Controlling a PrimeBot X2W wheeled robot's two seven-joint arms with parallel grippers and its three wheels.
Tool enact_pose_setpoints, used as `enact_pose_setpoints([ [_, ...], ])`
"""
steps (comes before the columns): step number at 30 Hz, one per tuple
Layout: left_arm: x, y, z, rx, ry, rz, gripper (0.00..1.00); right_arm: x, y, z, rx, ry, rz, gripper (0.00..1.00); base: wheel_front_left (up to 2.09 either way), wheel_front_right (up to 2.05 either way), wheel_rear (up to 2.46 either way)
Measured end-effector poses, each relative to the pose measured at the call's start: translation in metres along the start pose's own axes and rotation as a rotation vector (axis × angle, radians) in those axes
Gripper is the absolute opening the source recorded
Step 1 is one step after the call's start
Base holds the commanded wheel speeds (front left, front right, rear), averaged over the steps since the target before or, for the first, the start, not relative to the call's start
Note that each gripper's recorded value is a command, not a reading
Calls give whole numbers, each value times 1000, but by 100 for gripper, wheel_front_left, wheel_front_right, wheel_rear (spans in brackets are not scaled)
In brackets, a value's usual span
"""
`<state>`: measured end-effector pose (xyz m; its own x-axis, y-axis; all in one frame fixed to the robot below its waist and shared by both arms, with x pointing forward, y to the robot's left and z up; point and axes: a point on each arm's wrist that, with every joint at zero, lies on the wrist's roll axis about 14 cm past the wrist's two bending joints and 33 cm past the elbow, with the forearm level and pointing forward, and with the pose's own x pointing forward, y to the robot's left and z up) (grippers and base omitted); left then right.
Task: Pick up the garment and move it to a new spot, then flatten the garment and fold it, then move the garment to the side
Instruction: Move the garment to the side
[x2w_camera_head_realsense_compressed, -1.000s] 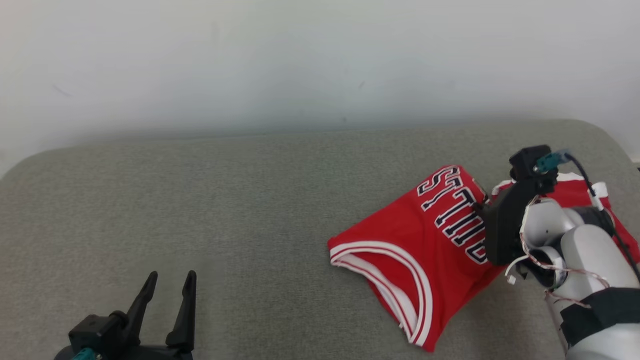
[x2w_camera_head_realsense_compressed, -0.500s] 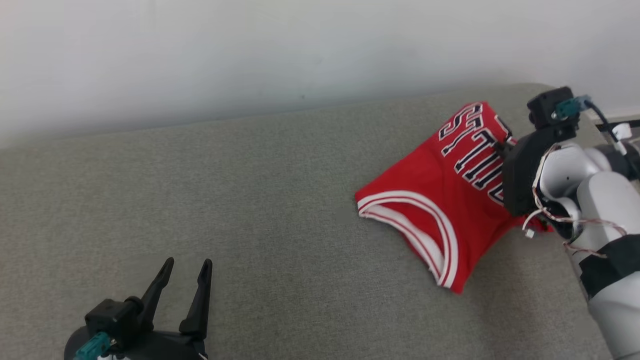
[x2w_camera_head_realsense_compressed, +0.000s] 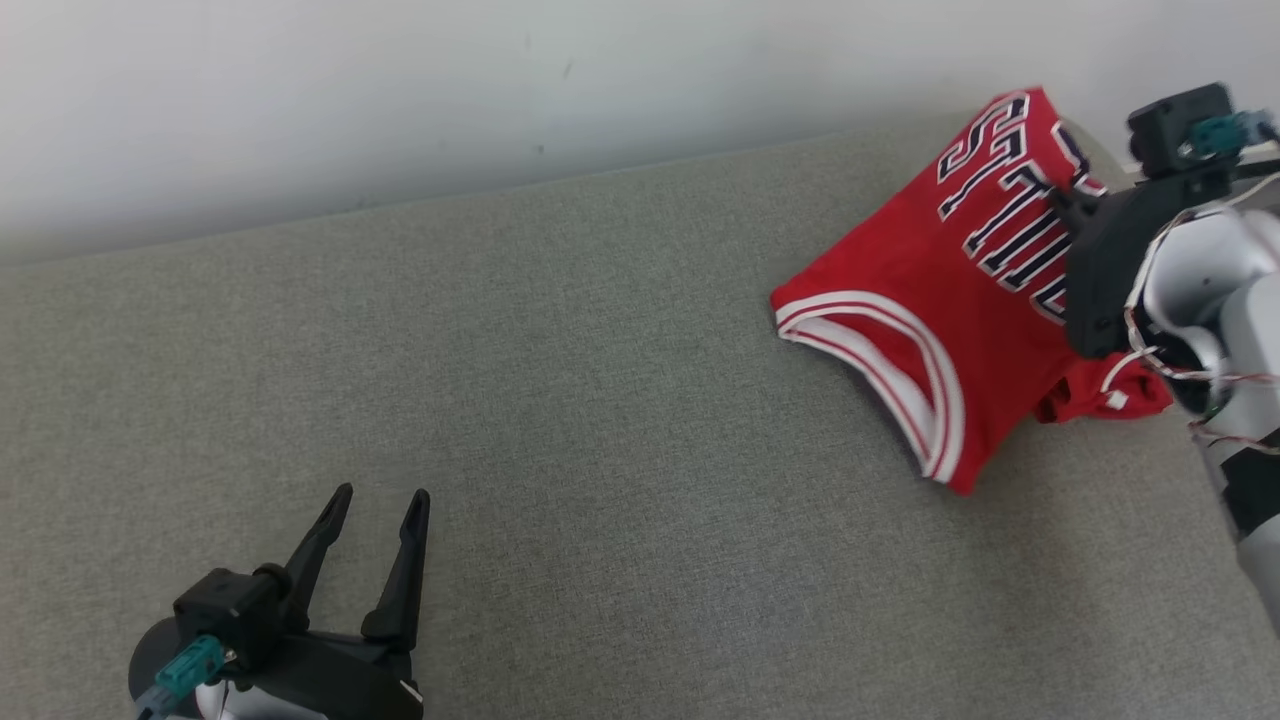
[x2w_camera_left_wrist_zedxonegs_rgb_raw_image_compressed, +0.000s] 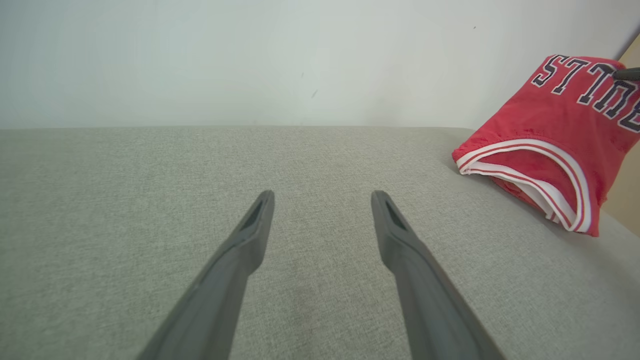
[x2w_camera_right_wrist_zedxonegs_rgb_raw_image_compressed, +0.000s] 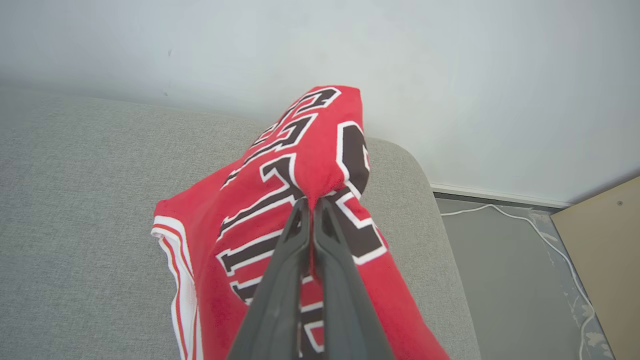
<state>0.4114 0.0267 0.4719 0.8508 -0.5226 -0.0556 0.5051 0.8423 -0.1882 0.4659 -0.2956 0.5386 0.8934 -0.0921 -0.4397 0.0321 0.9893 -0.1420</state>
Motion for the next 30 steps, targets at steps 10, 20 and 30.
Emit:
enact_pose_setpoints([
  [10, 7, 3, -10, 7, 34, -23, 100, 6, -48, -13, -9, 39, -112, 0, 0, 0, 0],
  [20, 3, 24, -15, 35, 67, 7, 100, 18, -96, -64, 33, 130, -285, 0, 0, 0, 0],
  [30, -1, 36, -20, 58, 97, 22, 100, 33, -94, -96, 50, 186, -335, 100, 0, 0, 0],
])
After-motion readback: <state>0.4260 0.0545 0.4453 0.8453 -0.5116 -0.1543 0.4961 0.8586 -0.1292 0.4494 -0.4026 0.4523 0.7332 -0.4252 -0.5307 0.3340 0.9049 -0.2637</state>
